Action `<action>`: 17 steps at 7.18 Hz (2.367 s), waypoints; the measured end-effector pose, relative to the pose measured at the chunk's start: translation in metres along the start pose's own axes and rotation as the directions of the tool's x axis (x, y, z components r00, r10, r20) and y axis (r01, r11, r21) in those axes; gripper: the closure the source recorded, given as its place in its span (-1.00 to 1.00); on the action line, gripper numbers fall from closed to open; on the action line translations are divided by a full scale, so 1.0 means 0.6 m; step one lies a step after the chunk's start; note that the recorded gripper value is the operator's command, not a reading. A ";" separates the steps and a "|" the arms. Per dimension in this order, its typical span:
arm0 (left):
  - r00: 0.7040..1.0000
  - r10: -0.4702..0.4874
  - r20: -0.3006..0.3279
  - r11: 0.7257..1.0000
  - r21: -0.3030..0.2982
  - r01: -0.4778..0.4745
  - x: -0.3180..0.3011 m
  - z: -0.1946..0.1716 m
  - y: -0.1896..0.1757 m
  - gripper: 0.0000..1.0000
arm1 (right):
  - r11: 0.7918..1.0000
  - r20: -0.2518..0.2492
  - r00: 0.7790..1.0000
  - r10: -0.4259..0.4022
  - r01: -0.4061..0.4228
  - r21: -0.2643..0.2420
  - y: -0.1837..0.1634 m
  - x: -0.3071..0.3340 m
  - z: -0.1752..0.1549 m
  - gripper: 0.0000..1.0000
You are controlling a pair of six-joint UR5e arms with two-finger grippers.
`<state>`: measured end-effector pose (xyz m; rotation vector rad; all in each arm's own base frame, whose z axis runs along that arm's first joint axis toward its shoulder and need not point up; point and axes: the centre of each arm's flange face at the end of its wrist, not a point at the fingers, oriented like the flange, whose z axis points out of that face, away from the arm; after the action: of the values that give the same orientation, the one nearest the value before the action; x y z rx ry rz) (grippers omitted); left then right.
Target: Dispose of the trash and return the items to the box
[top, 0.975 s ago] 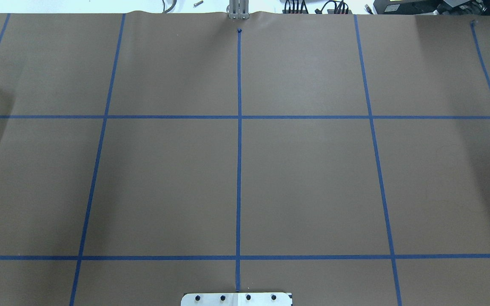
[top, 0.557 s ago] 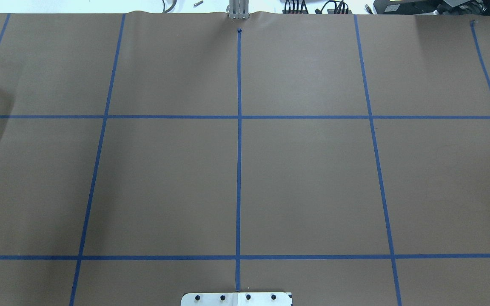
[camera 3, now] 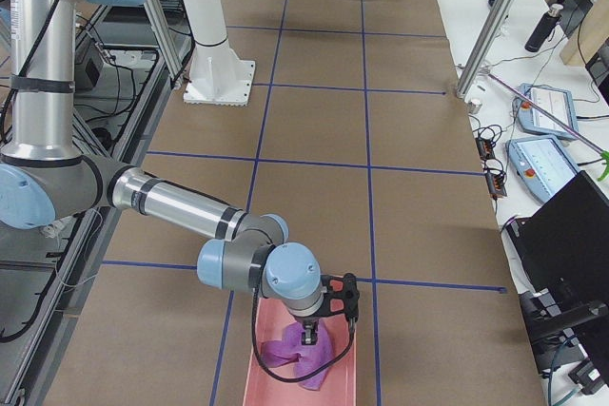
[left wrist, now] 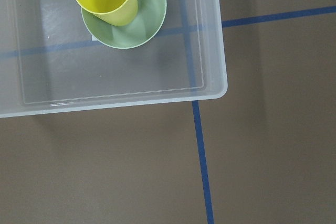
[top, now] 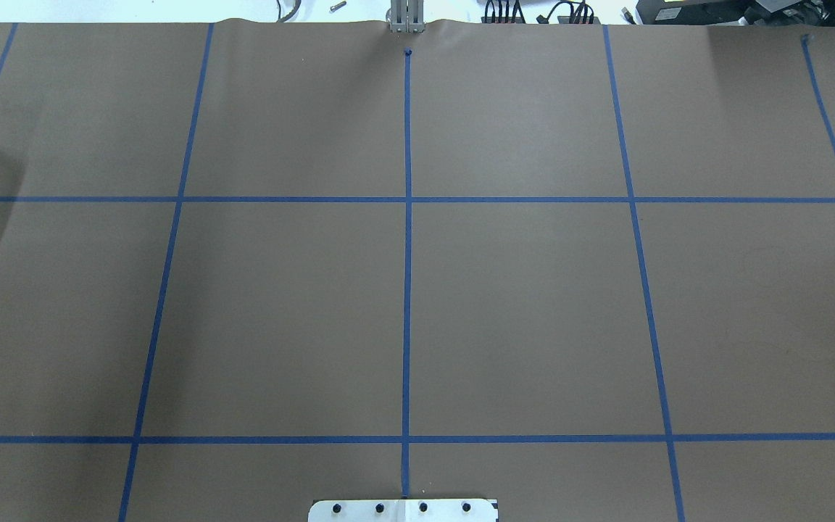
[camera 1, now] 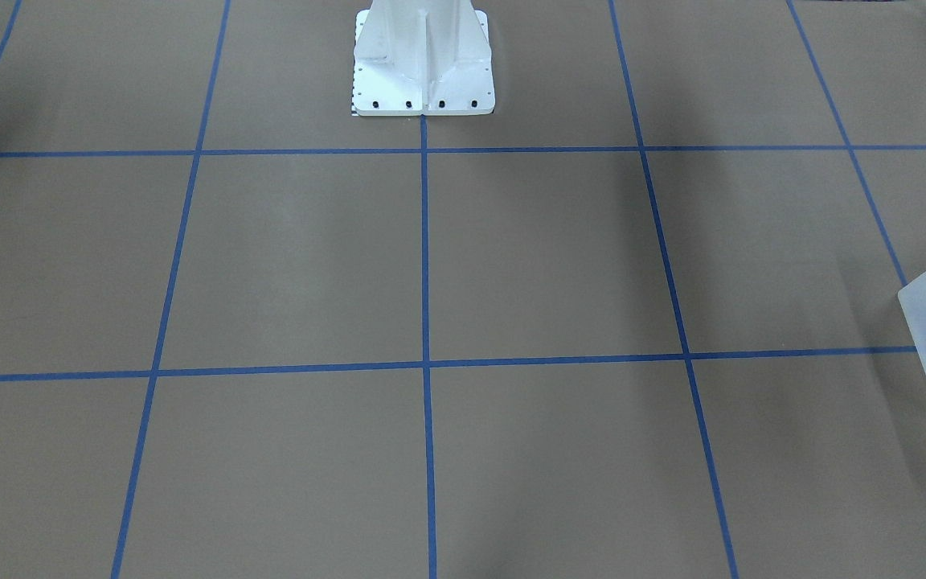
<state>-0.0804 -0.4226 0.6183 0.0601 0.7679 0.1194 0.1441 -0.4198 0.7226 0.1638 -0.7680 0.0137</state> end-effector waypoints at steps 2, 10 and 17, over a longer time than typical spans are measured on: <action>1.000 -0.001 0.000 1.000 -0.001 0.001 -0.001 0.001 0.000 -0.98 | 0.999 0.013 0.999 -0.043 0.044 -0.023 -0.081 -0.125 -0.023 -1.00; 1.000 -0.011 -0.002 1.000 -0.011 0.011 -0.010 0.010 0.000 -0.98 | 0.980 -0.030 0.980 -0.196 0.194 -0.047 0.054 -0.122 0.044 -1.00; 1.000 -0.011 -0.002 1.000 -0.011 0.011 -0.010 0.010 0.000 -0.98 | 0.988 -0.029 0.994 -0.109 0.105 -0.116 0.018 -0.165 -0.015 -1.00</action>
<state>-0.0802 -0.4235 0.6268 0.0450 0.7694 0.1135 0.0785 -0.4032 0.6494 0.0951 -0.7223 -0.1288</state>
